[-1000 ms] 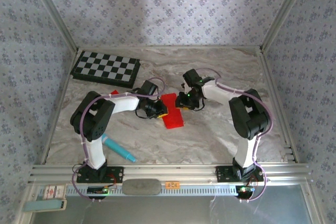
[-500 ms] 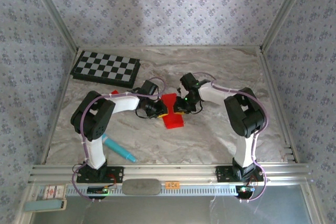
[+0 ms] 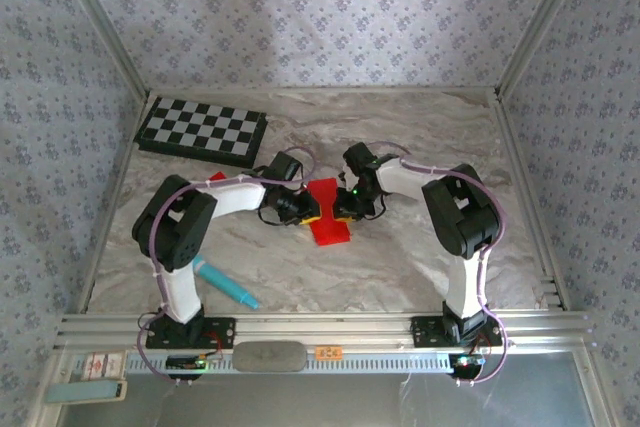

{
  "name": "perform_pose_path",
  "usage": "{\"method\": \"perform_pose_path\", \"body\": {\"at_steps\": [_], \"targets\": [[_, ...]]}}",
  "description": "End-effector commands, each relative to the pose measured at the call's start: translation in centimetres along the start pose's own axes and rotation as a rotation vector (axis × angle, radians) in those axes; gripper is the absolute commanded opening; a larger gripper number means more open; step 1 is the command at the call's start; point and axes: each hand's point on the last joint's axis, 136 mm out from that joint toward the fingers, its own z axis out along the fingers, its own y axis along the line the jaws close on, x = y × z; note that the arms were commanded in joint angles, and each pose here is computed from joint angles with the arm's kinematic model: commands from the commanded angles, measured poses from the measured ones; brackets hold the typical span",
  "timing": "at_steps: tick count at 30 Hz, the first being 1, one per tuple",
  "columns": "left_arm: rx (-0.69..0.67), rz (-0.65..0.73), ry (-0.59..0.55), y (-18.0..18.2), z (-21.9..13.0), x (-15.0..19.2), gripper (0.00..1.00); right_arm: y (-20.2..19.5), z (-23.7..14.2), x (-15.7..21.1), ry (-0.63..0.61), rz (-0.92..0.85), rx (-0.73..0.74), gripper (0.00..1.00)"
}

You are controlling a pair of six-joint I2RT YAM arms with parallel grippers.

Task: Fold a paper plane with a square sheet of paper (pick it up from the middle)
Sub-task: First fold the square sheet of paper in half at the center of the table.

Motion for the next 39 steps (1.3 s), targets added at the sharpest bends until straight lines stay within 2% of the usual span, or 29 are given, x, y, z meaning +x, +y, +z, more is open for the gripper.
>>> {"method": "perform_pose_path", "body": {"at_steps": [1,5,13,19,20,24,30,35,39], "targets": [[0.049,0.03,-0.023,-2.7,-1.4,0.4,0.19,-3.6,2.1,1.4,0.056,0.032,0.143,0.17],[0.032,0.021,0.018,-2.2,-0.4,2.1,0.18,-4.0,2.3,1.6,0.063,0.044,0.163,0.16],[-0.073,-0.023,0.068,1.8,1.2,3.9,0.17,-4.9,2.7,1.9,0.074,0.056,0.201,0.15],[-0.137,-0.046,0.081,4.4,1.2,5.5,0.17,-5.9,2.9,1.7,0.067,0.075,0.239,0.14],[-0.146,-0.05,0.083,4.8,1.1,5.8,0.16,-6.8,3.3,2.9,0.096,0.087,0.258,0.14],[-0.168,-0.053,0.08,5.6,0.4,6.5,0.17,-7.3,3.4,3.0,0.096,0.098,0.272,0.14],[-0.171,-0.017,0.062,5.0,-1.0,6.4,0.16,-7.5,3.4,3.0,0.095,0.106,0.277,0.14],[-0.051,0.068,-0.033,-0.1,-3.3,2.9,0.16,-7.4,3.3,2.9,0.092,0.103,0.273,0.14],[0.012,0.065,-0.029,-2.0,-1.9,2.0,0.15,-7.3,3.4,3.0,0.091,0.11,0.269,0.14]]}}
